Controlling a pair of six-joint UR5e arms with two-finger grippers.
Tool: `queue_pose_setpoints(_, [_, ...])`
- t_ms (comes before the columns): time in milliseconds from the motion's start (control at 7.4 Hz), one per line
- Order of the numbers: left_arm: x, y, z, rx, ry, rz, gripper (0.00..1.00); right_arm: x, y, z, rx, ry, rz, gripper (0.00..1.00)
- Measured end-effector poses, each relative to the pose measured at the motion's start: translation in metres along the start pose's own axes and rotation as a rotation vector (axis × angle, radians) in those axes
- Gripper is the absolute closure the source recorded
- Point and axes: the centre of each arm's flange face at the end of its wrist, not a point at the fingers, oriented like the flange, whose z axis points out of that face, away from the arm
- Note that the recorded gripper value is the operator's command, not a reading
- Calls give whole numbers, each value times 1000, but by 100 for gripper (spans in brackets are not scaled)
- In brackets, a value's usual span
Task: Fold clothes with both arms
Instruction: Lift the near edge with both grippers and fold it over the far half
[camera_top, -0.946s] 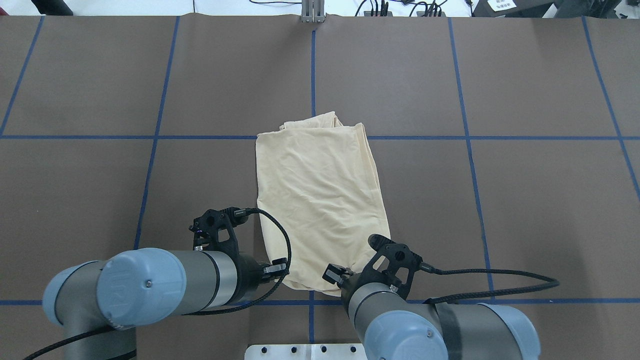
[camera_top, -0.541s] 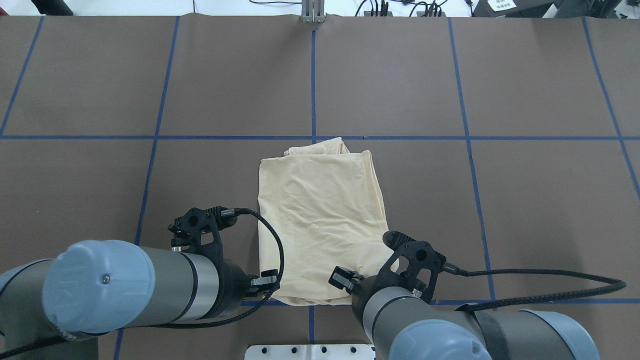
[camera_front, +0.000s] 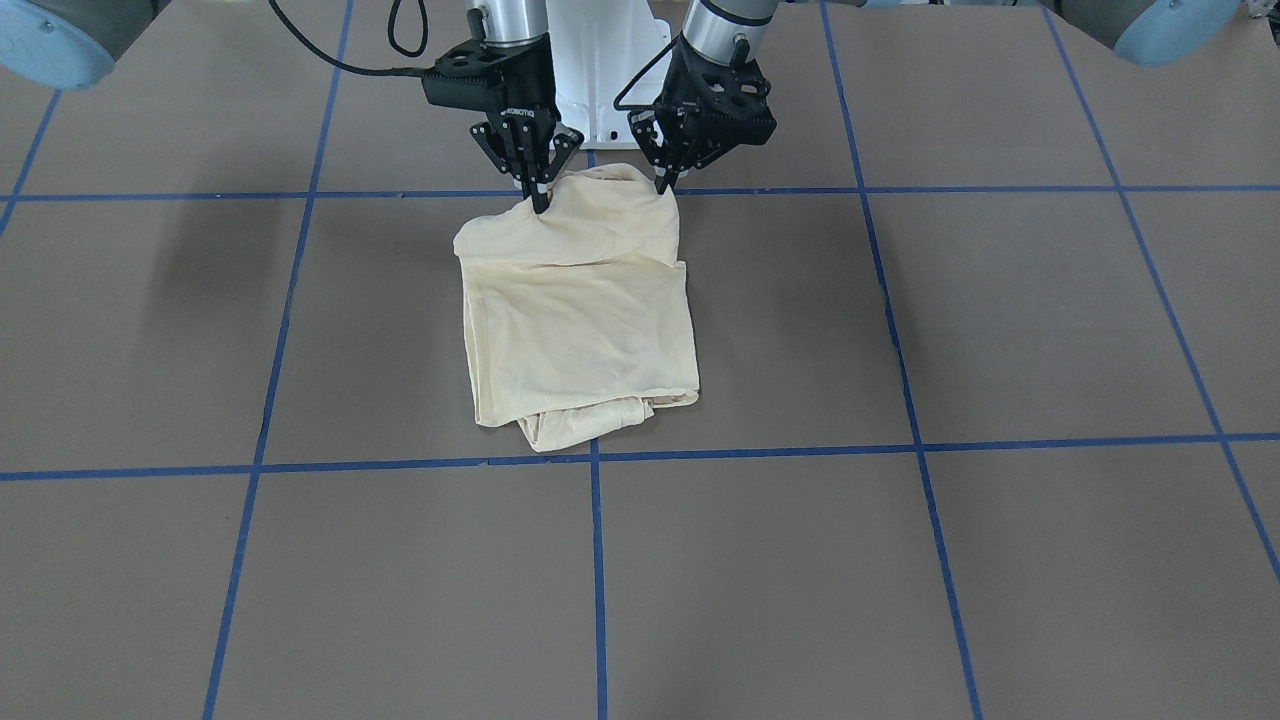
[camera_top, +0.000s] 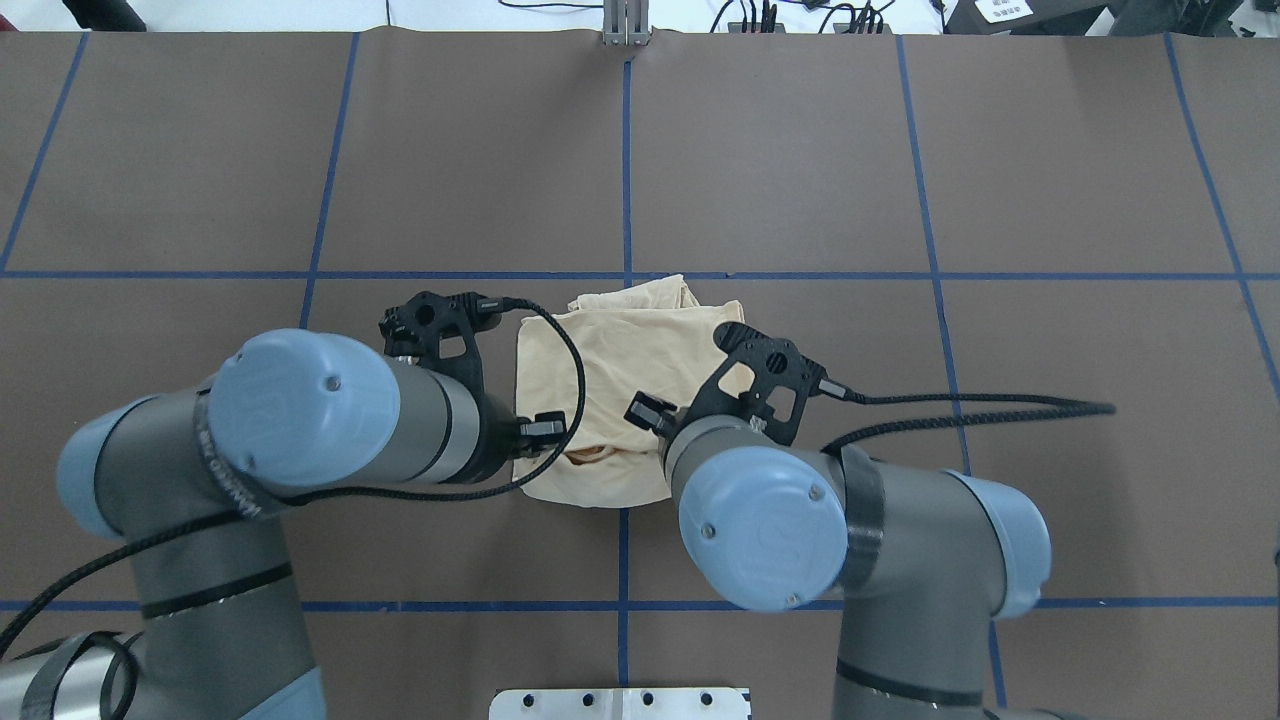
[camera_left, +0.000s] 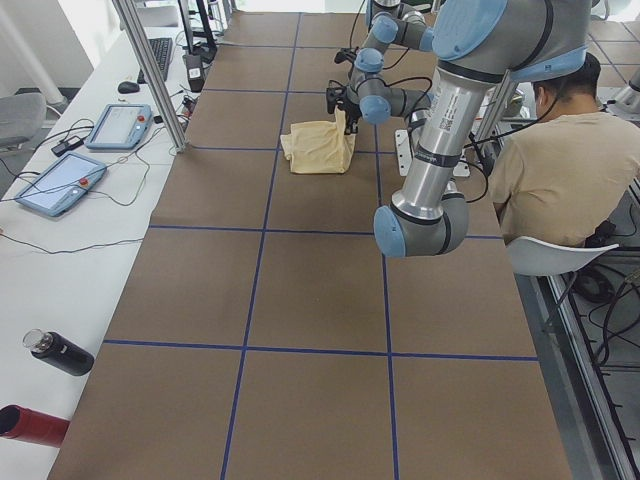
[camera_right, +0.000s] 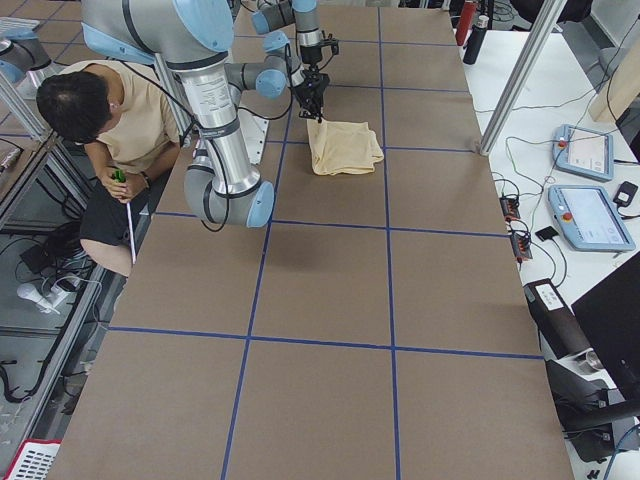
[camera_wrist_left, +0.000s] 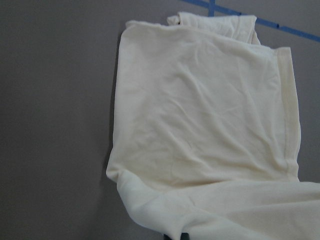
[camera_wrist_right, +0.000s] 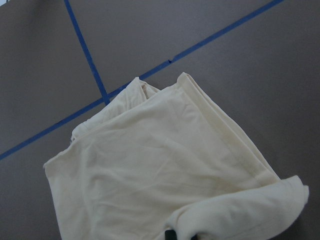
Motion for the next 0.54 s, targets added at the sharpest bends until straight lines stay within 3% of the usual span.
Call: queue_pose_setpoints(541, [4,-111,66,107,-90,54,100,-61,-66,102,43,17,-44,100])
